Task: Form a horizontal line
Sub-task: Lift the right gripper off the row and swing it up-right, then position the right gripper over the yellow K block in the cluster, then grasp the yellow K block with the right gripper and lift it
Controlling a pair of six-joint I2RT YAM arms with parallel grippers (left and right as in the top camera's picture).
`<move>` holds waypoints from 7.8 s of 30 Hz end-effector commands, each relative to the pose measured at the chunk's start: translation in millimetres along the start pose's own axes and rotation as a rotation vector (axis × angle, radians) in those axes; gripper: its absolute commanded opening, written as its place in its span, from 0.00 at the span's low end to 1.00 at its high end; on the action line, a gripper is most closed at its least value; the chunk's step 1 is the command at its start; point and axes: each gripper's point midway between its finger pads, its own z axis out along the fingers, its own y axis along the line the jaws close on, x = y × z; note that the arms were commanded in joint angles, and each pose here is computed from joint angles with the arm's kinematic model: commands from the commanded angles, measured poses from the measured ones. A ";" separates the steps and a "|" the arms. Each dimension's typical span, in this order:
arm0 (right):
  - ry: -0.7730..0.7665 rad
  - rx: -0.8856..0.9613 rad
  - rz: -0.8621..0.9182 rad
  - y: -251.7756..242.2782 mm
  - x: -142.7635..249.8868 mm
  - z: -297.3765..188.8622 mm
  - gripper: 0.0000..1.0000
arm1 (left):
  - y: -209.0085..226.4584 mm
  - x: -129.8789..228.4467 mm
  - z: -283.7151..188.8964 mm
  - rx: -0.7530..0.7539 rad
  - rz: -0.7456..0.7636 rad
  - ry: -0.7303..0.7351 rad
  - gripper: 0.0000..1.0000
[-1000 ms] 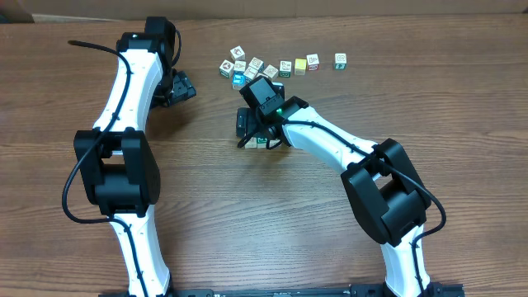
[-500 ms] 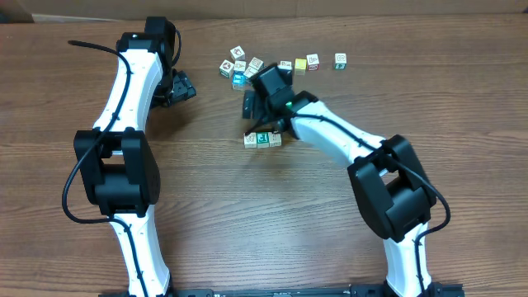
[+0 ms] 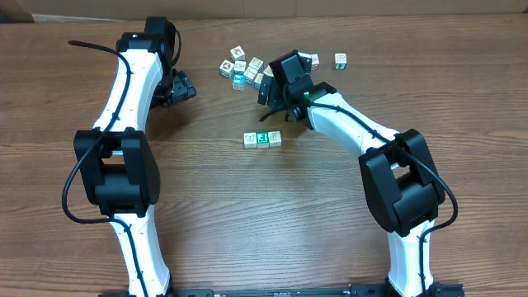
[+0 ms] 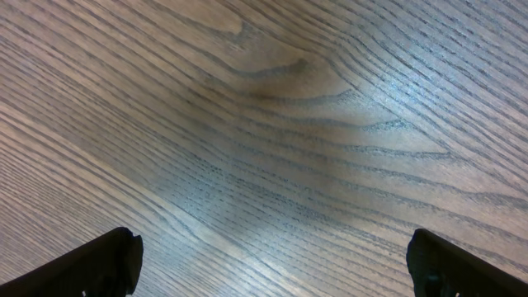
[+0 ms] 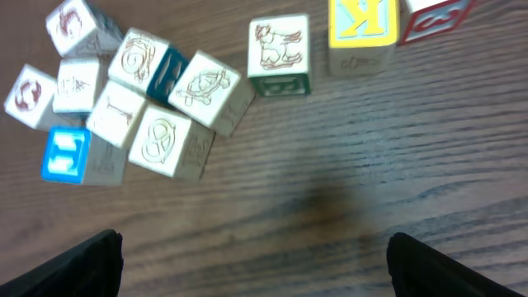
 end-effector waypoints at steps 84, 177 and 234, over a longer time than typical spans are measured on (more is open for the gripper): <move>-0.034 0.074 0.051 -53.5 -81.9 63.5 0.58 | -1.3 -7.2 -14.4 0.014 0.000 -0.039 1.00; -0.052 0.126 -0.121 -68.6 -89.7 64.8 0.52 | -1.2 -7.1 -14.4 0.013 0.000 -0.038 1.00; 0.280 -0.002 -0.110 -54.7 -35.8 -8.8 0.25 | -1.3 -7.2 -14.4 0.014 0.000 -0.039 1.00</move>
